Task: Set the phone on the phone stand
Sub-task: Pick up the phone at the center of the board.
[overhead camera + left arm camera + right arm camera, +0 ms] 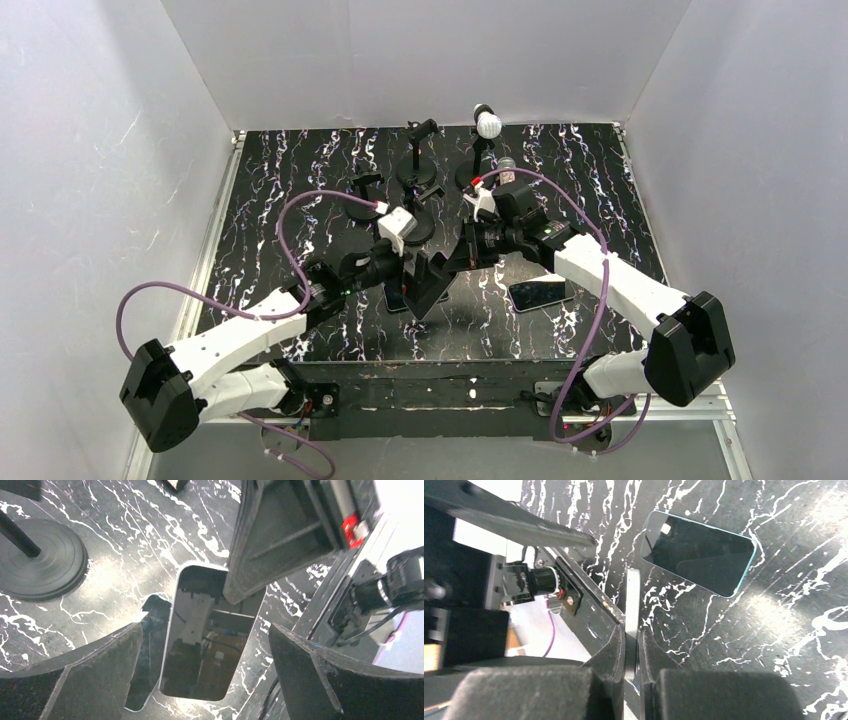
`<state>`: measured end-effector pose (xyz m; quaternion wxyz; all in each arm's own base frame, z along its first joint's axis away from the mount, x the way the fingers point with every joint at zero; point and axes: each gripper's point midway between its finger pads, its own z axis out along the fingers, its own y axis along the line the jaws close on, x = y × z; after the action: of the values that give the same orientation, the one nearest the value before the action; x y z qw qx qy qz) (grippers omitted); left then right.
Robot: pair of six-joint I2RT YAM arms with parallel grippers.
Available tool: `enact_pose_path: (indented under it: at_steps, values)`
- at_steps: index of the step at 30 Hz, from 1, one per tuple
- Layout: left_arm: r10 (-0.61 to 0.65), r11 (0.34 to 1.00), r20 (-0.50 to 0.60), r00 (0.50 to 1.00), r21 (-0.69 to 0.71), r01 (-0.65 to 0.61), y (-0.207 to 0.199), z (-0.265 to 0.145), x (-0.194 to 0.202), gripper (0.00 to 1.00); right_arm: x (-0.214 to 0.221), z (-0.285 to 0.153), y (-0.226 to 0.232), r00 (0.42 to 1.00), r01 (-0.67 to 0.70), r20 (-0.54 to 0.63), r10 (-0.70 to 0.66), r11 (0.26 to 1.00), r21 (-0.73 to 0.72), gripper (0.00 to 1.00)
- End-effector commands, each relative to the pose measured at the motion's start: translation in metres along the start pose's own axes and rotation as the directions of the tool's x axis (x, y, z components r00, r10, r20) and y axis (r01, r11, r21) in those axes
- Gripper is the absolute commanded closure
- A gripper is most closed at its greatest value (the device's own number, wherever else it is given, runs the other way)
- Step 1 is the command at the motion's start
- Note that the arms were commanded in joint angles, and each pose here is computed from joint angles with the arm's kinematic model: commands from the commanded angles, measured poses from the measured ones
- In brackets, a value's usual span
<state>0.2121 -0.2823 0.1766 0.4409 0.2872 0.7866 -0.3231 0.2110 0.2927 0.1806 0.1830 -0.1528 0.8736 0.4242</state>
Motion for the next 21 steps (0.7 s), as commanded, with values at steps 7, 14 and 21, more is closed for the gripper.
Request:
enact_pose_path:
  at_steps: [7,14,21]
  values:
    - [-0.218,0.957,0.094,0.971,0.216,0.194,-0.005,-0.034,-0.062,0.02,-0.012,-0.028,0.024,0.977,0.208,0.061,-0.205,0.977,-0.048,0.99]
    - [-0.265,0.869,-0.003,0.964,0.433,0.24,-0.03,-0.04,-0.056,0.02,-0.007,-0.057,0.065,0.943,0.333,0.094,-0.32,0.913,-0.238,0.99]
    - [-0.278,0.732,-0.109,0.954,0.619,0.284,-0.056,-0.042,-0.044,0.09,-0.011,-0.083,0.108,0.916,0.398,0.133,-0.378,0.825,-0.401,0.99]
